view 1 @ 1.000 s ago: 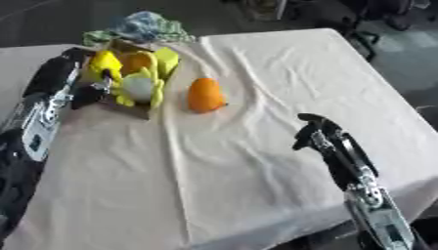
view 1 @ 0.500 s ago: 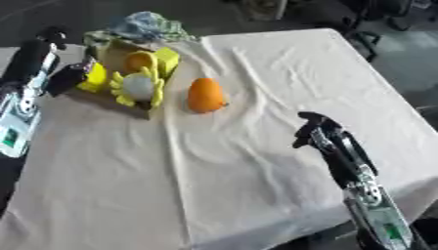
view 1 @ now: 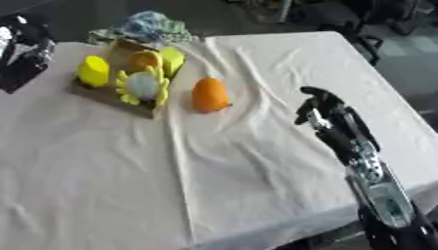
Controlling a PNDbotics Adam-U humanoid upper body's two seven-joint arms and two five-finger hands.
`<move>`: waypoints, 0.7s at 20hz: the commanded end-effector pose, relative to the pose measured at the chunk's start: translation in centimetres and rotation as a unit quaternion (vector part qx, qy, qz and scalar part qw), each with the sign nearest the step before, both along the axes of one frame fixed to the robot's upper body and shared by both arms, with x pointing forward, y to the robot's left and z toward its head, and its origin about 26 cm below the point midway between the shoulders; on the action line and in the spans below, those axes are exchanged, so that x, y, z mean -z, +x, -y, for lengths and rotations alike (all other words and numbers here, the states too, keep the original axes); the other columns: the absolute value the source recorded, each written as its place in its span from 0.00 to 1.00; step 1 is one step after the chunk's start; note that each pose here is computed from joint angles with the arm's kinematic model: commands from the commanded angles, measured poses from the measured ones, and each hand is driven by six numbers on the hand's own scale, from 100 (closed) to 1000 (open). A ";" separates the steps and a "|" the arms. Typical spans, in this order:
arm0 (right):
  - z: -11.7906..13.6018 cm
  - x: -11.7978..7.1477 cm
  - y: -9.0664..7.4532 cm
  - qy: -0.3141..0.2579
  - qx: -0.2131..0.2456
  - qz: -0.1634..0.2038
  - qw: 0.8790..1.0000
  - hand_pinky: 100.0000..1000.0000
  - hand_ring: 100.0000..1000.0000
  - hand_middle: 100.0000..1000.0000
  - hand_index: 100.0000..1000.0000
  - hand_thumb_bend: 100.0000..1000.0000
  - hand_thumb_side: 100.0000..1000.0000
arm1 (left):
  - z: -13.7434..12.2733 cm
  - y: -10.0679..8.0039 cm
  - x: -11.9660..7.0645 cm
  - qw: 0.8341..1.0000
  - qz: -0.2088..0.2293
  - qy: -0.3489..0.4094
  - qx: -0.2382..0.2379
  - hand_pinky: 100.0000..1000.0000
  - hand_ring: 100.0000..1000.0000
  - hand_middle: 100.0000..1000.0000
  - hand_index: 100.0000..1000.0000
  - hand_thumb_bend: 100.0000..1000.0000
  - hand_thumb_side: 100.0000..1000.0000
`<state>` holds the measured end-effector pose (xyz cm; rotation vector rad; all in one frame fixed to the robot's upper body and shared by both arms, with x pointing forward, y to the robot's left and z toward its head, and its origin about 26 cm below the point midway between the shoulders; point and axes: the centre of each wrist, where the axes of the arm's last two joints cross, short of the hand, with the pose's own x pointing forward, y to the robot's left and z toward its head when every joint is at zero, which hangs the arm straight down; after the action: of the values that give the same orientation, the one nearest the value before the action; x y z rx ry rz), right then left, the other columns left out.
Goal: Pick up objects on the table and place them in the box.
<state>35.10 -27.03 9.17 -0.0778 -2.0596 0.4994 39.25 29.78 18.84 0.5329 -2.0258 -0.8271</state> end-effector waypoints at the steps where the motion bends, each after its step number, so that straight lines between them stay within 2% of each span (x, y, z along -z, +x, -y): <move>1: 2.1 -3.2 1.8 -0.091 0.001 0.042 0.995 0.54 0.46 0.47 0.84 0.00 0.20 | -0.4 -2.4 -2.3 0.997 0.009 -0.042 0.058 0.64 0.54 0.60 0.80 0.00 0.81; 3: 2.9 -4.6 3.2 -0.145 -0.002 0.053 0.988 0.56 0.47 0.49 0.85 0.00 0.14 | -0.7 -3.9 -2.0 0.995 -0.006 -0.071 0.075 0.64 0.53 0.60 0.79 0.00 0.81; 8: 3.7 -6.5 6.4 -0.257 -0.020 0.054 0.965 0.59 0.52 0.55 0.89 0.00 0.12 | -0.9 -6.7 -1.1 0.989 -0.025 -0.115 0.091 0.63 0.53 0.58 0.78 0.00 0.82; 11: 3.1 -6.7 8.4 -0.311 -0.042 0.040 0.949 0.61 0.56 0.60 0.91 0.00 0.11 | -0.8 -7.9 -0.3 0.986 -0.037 -0.131 0.093 0.63 0.53 0.58 0.78 0.00 0.84; 14: 2.0 -6.0 10.0 -0.364 -0.063 0.023 0.929 0.68 0.67 0.73 0.96 0.00 0.20 | -0.7 -8.7 0.9 0.983 -0.057 -0.149 0.090 0.63 0.53 0.58 0.78 0.00 0.86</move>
<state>44.68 -28.56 14.86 -0.3681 -1.8643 1.2786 30.82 30.49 16.86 0.1303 -2.0324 -0.6247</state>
